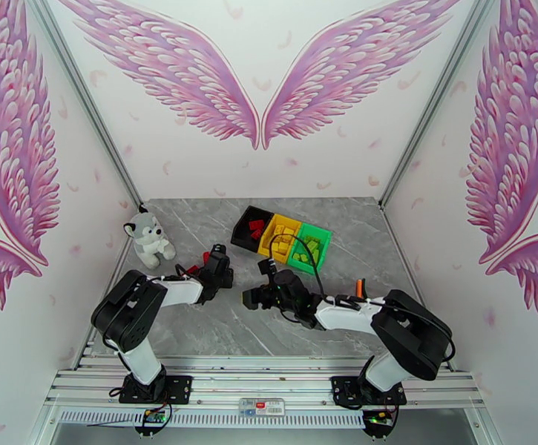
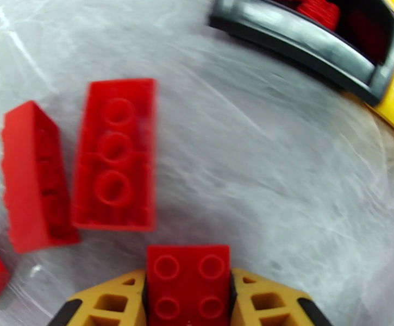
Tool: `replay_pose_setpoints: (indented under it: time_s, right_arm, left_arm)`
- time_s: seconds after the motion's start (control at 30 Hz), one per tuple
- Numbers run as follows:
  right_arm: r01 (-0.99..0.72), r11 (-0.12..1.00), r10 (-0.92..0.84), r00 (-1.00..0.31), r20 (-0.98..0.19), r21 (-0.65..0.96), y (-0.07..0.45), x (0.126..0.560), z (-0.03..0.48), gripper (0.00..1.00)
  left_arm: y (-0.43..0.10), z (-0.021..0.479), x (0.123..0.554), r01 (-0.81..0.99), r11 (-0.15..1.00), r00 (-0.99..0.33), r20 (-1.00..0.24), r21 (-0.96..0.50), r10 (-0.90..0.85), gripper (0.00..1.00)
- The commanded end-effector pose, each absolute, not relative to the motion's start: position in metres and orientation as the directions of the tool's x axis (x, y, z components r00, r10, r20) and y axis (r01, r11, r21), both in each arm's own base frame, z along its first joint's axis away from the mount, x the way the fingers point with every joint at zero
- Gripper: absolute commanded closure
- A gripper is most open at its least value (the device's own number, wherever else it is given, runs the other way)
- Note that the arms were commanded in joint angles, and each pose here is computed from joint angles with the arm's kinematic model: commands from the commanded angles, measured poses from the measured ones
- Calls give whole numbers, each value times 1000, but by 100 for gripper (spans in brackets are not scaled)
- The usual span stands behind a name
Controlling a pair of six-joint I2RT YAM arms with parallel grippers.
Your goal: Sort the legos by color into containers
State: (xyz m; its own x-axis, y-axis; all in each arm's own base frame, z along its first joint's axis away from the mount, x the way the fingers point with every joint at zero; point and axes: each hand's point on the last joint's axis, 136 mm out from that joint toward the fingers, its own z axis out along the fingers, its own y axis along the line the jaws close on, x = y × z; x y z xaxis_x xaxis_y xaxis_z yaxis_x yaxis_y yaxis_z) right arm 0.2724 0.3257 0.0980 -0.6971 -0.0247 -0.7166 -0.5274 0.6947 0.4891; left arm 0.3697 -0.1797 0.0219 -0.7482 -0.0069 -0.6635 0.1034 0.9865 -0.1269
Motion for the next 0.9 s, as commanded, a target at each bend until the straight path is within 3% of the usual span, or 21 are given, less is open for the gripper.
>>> replay_pose_setpoints:
  time_s: [0.0, 0.4, 0.87]
  right_arm:
    - [-513, 735, -23, -673, -739, 444, 311, 273, 101, 11]
    - [-484, 771, 16, -636, -772, 414, 289, 276, 118, 11]
    - [-406, 847, 58, -573, -818, 344, 235, 267, 137, 7]
  left_arm:
    - [-197, 45, 364, 153, 968, -738, -675, -199, -22, 68]
    - [-232, 122, 375, 285, 911, -646, -762, -298, -47, 67]
    - [-266, 169, 479, 281, 945, -565, -825, -165, 24, 67]
